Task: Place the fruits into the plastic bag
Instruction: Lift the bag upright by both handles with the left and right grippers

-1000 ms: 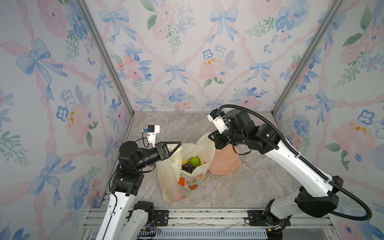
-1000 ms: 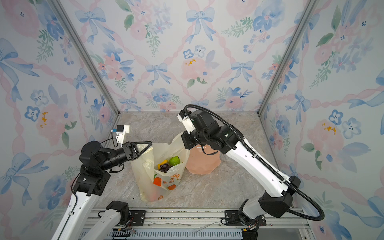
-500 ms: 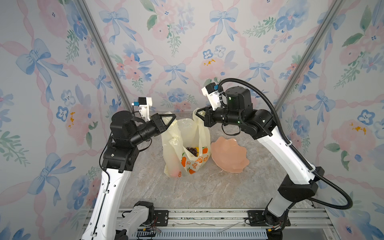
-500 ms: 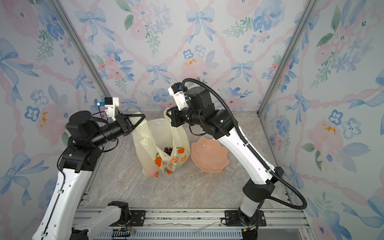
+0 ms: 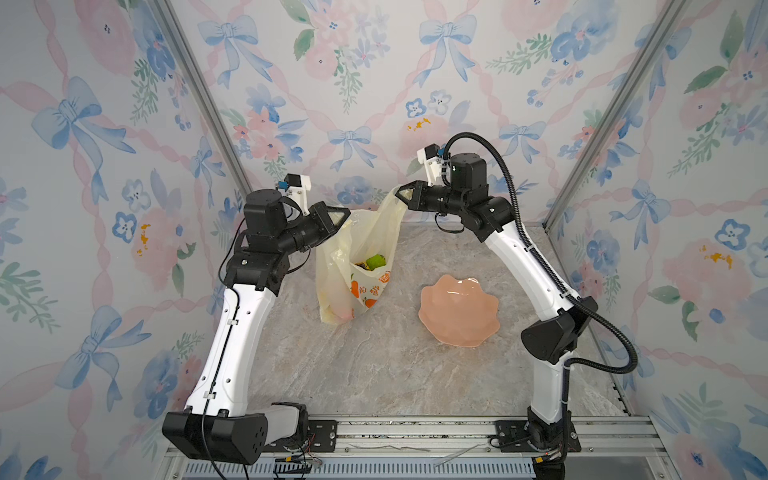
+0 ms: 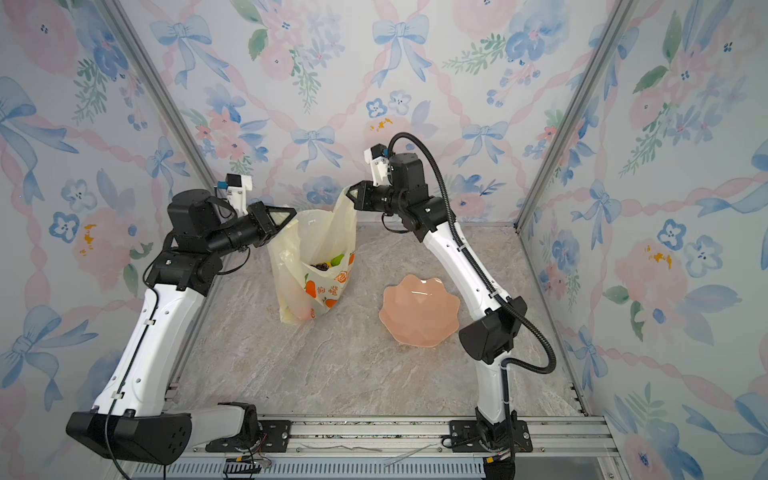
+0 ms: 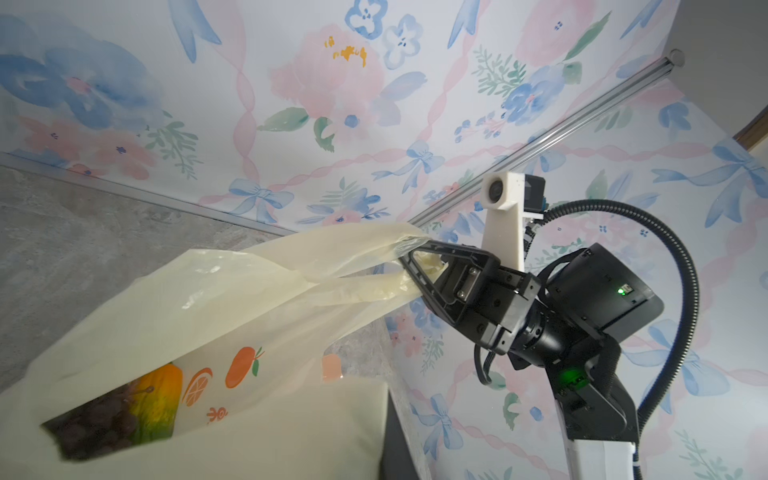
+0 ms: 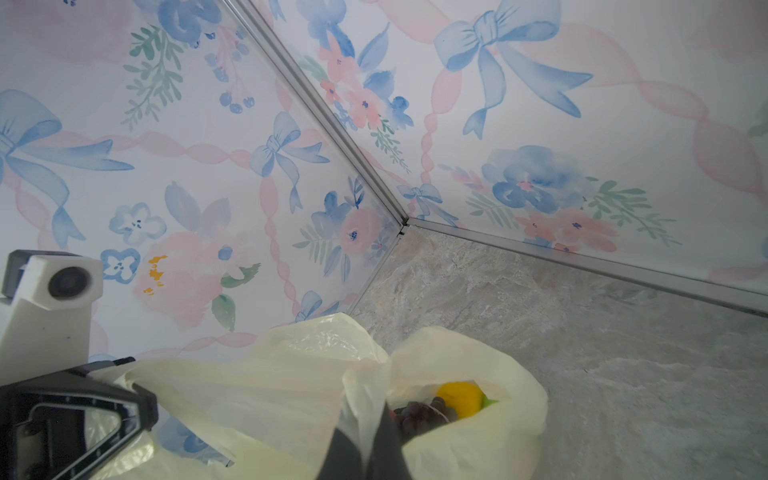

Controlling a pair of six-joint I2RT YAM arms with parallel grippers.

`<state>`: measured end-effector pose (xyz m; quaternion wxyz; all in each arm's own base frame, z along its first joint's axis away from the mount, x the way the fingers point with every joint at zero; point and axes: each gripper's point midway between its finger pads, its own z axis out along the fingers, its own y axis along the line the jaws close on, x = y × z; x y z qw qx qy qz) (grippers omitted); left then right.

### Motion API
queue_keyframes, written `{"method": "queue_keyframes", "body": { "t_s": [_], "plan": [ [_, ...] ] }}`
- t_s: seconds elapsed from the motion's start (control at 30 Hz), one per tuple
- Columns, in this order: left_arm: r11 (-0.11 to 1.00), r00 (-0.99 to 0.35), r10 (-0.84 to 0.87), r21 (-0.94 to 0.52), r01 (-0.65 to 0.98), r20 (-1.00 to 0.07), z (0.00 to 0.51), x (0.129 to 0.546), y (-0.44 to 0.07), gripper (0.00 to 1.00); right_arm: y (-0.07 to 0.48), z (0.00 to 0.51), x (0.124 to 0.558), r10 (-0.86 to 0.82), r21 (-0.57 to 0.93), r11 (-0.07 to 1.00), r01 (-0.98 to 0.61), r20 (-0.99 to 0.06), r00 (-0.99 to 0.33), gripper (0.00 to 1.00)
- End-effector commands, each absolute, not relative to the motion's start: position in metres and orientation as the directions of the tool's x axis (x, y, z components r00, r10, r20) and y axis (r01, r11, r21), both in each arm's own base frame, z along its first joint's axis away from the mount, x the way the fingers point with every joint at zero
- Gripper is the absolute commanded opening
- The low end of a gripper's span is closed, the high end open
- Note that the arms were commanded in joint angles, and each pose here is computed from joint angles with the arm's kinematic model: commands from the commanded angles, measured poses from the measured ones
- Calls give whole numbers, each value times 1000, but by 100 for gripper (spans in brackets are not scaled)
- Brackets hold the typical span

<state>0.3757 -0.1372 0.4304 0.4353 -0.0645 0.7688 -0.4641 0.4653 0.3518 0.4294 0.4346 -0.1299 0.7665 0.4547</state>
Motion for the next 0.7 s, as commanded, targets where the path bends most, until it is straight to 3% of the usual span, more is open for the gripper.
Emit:
{"method": "queue_keyframes", "body": {
  "t_s": [0.0,0.67],
  "plan": [
    [589,-570,-484,-729,348,-663,438,390,-136,0,332,491,470,310,595,469,-653,-803,-509,0],
    [550,-689,-379,-749,369,-618,382,385,-209,0,317,437,451,248,639,481,-600,-756,-606,0]
  ]
}}
